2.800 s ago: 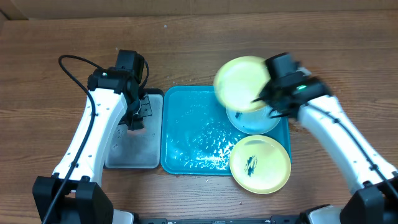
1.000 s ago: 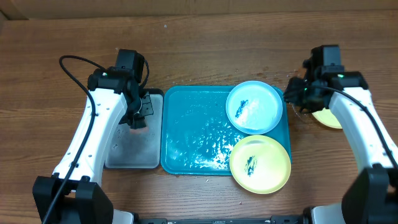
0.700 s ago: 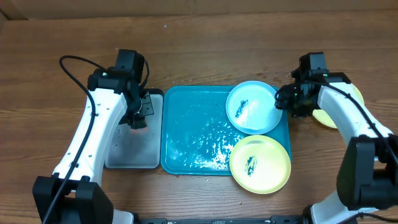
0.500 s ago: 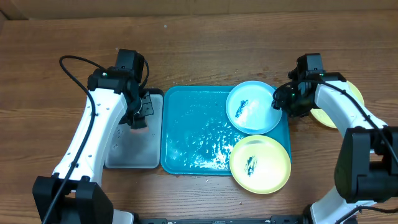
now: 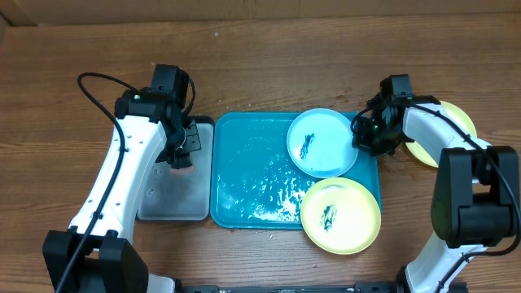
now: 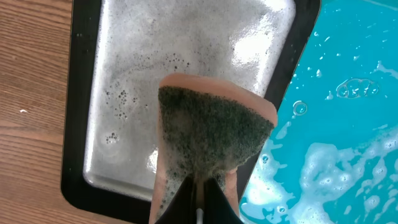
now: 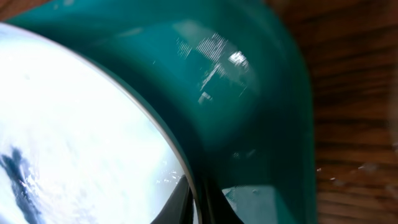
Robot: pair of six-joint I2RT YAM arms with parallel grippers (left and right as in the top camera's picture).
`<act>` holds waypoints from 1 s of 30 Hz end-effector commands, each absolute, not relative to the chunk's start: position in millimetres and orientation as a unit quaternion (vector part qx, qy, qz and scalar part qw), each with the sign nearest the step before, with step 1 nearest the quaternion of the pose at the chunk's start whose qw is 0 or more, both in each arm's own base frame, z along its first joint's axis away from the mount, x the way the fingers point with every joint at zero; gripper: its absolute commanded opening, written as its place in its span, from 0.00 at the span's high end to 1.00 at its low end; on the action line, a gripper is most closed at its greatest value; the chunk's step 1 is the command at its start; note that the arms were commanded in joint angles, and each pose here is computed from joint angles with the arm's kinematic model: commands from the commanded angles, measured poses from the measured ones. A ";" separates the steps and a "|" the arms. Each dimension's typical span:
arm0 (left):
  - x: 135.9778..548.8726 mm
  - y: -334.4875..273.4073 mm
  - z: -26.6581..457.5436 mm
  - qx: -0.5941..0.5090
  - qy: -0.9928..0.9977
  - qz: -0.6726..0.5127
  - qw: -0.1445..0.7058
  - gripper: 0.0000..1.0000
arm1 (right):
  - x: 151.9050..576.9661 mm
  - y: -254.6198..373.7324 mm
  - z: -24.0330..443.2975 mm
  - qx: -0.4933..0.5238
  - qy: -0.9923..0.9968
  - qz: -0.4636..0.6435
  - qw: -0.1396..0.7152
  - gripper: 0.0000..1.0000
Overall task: Clean dirty plates on tray and stack at the side
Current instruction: 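Move the right gripper back and grip the light-blue plate's rim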
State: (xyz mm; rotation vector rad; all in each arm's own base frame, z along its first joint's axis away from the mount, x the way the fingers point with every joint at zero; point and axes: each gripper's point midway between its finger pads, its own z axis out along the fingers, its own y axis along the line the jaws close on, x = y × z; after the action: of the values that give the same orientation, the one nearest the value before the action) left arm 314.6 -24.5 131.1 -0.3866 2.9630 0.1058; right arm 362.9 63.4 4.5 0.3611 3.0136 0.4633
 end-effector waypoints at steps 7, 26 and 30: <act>313.7 -23.8 128.9 -0.125 0.989 0.034 0.072 0.96 | 362.4 98.7 14.4 0.074 0.983 0.159 0.046 0.96; 343.9 -111.9 135.7 0.029 0.985 -0.103 0.132 0.96 | 345.5 177.1 30.3 0.067 0.985 0.143 0.067 0.96; 338.3 -144.7 114.1 0.053 0.987 -0.110 0.102 0.96 | 337.8 175.3 18.4 0.068 0.985 0.144 0.060 0.96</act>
State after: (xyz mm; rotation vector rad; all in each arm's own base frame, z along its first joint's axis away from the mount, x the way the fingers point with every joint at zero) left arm 346.6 -118.4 135.8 0.0806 2.8480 -0.2683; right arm 344.5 177.5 15.7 0.1857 2.9937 0.4410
